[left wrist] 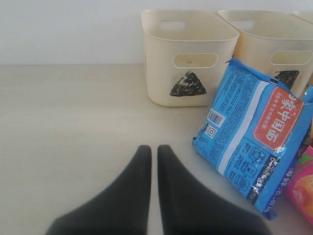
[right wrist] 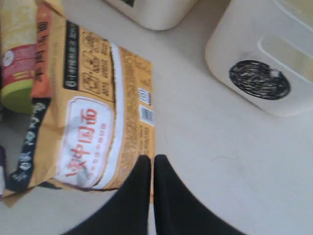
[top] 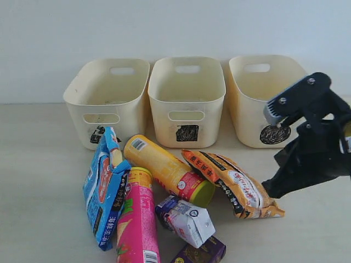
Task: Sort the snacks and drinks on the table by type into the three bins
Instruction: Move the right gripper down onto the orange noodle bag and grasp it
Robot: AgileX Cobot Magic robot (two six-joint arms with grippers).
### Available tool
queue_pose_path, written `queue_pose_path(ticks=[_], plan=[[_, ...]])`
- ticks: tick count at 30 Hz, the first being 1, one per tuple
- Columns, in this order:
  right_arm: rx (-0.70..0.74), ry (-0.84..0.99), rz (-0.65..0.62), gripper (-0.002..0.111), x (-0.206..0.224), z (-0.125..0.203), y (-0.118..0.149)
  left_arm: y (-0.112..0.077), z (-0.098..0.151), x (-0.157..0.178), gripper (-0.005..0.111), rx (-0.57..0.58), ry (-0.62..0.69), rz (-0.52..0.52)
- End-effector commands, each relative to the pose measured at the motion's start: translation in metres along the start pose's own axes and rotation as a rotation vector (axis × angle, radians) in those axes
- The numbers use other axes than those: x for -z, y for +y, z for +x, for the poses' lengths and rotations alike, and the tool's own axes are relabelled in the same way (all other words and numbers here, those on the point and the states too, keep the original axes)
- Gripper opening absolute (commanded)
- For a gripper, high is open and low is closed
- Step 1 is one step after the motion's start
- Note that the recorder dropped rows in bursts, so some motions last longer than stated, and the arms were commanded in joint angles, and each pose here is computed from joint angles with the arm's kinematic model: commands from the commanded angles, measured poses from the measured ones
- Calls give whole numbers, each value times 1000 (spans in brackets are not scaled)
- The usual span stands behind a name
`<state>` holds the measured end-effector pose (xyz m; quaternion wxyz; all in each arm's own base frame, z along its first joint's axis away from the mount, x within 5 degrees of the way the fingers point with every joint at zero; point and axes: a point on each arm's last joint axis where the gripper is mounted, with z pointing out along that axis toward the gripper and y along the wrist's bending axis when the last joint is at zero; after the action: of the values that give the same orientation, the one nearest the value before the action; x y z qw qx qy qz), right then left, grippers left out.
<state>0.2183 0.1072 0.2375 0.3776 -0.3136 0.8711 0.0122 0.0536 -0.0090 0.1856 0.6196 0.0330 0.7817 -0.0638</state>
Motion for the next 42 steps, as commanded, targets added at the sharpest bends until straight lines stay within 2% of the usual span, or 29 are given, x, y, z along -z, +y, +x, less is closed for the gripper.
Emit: queue_pose_path(ticks=[1,4,8,9,10,12,16,18,26,30,33,37,42], plan=[[87,65,-58,2,2,-15,20,0,0,0,4,2,-8,-2],[124,77,-84,24,5,-18,29,0,0,0,4,2,-8,-2],[55,128,-127,89,3,-14,34,0,0,0,4,2,-8,-2],[68,133,-129,100,2,-14,34,0,0,0,4,2,-8,-2],[76,134,-131,105,-2,-14,35,0,0,0,4,2,-8,-2],[77,134,-133,102,-7,-14,36,0,0,0,4,2,-8,-2],[80,172,-141,87,-27,-10,40,0,0,0,4,2,-8,-2],[86,185,-145,84,-37,-7,42,0,0,0,4,2,-8,-2],[158,187,-133,84,-61,-3,45,0,0,0,4,2,-8,-2],[229,185,-127,84,-73,0,46,0,0,0,4,2,-8,-2],[336,199,-120,84,-89,6,46,0,0,0,4,2,-8,-2],[209,142,-97,84,-104,7,30,0,0,0,4,2,-8,-2],[209,-18,-118,84,-114,-1,26,0,0,0,4,2,-8,-2]])
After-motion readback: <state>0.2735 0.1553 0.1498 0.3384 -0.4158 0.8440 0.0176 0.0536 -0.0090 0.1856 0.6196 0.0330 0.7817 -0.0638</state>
